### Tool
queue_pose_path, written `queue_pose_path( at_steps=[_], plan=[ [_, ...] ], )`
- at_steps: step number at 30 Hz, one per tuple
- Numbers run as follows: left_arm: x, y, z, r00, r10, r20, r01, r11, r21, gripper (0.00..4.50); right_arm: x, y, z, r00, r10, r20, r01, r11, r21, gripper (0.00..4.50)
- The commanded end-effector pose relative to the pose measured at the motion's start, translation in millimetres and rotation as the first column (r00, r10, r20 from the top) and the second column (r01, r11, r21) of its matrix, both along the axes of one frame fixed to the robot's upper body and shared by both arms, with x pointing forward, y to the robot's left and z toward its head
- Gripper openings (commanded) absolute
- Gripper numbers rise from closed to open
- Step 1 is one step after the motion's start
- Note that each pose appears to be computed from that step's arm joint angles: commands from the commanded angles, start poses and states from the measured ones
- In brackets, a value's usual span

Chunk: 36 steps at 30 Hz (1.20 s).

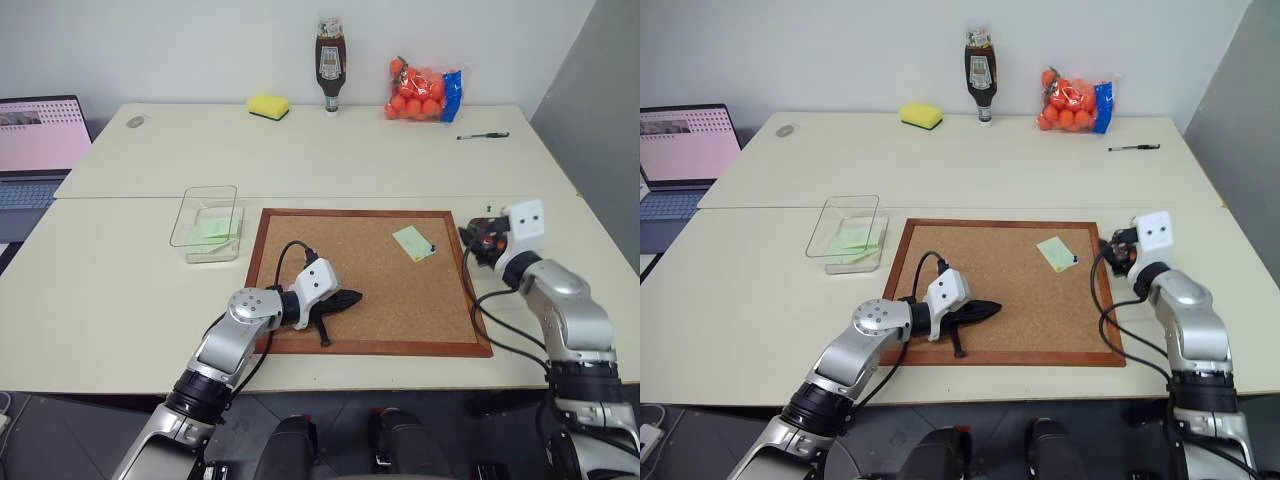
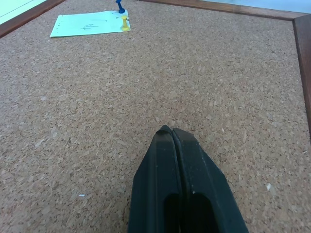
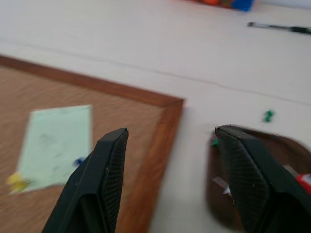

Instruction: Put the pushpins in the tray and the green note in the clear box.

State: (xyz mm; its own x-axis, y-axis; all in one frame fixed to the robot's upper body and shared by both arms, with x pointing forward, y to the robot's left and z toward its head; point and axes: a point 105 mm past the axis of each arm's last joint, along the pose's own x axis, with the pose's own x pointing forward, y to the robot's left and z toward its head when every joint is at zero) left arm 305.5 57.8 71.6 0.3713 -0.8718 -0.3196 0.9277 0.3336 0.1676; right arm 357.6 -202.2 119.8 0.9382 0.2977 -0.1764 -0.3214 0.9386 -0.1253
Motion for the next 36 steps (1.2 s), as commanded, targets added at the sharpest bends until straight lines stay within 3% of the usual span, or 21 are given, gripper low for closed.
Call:
queue_pose_path(
  at_steps=[1,15,30,36],
  plan=[
    [-6.3,-1.5,-11.8,0.999,-0.024,-0.040,0.025,0.999,0.027,0.00,-4.5,19.8,6.5,0.999,0.045,0.022,-0.046,0.999,0.014,3.03],
    [-5.6,-0.4,-11.7,0.999,-0.025,-0.036,0.026,0.999,0.034,0.00,12.2,33.6,-7.4,1.000,0.028,0.000,-0.028,0.999,0.023,3.03],
    [-6.6,-0.1,-13.0,0.999,-0.029,-0.040,0.031,0.999,0.040,0.00,10.8,38.3,-4.3,0.999,0.042,0.028,-0.042,0.999,0.002,0.09],
    [-7.7,-0.2,-14.8,0.998,-0.035,-0.048,0.037,0.998,0.045,0.00,5.2,44.4,7.1,0.995,0.054,0.084,-0.057,0.998,0.024,0.03]
  ],
)
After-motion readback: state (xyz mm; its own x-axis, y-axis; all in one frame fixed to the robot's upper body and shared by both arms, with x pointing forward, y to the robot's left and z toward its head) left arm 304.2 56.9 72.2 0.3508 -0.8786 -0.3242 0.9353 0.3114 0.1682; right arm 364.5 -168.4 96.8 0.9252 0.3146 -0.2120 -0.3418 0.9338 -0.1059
